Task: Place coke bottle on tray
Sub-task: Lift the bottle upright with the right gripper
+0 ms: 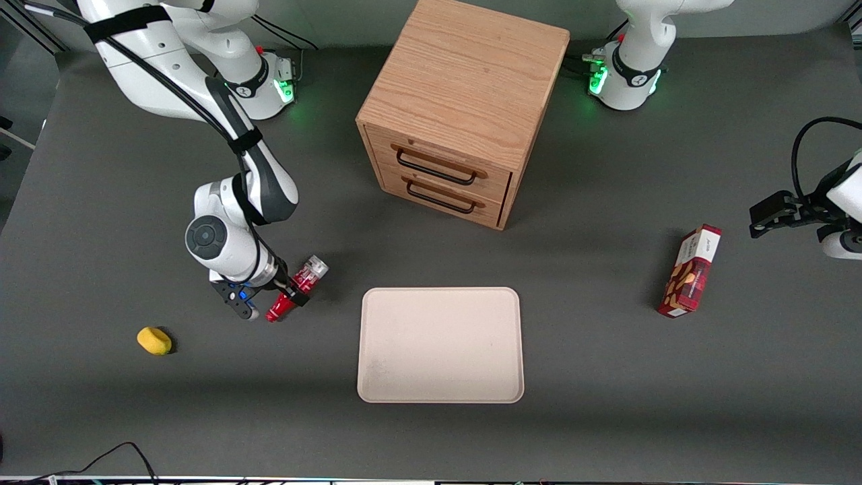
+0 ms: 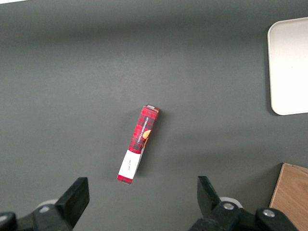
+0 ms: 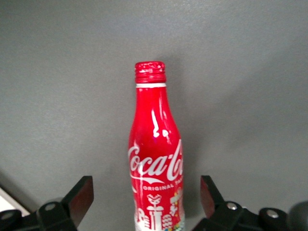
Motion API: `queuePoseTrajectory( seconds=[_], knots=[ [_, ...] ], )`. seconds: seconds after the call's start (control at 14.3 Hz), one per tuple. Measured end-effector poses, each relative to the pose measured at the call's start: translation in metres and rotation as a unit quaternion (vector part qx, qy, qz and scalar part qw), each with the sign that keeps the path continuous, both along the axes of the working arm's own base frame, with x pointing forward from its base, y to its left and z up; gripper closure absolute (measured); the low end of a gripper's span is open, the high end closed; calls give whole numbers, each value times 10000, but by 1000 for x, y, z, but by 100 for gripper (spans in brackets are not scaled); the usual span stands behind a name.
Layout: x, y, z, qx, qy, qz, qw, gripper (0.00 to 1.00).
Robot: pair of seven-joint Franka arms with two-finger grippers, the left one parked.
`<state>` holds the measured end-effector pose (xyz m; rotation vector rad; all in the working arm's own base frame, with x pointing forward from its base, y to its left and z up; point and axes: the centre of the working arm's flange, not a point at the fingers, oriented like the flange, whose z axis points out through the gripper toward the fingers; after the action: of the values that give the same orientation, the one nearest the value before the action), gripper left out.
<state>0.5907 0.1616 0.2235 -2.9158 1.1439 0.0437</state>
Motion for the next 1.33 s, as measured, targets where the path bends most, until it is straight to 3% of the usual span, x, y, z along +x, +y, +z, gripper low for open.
queuePoseTrajectory(
  seconds=[0.56,0.77,0.91,1.33],
  knots=[
    [-7,-2,-29,-87,61,74,9999,6],
    [-7,-3,-33,-83,40,70,9999,18],
    [-6,-3,-33,-81,30,68,9999,42],
    [-5,-5,-31,-80,13,-19,10000,45]
  ],
)
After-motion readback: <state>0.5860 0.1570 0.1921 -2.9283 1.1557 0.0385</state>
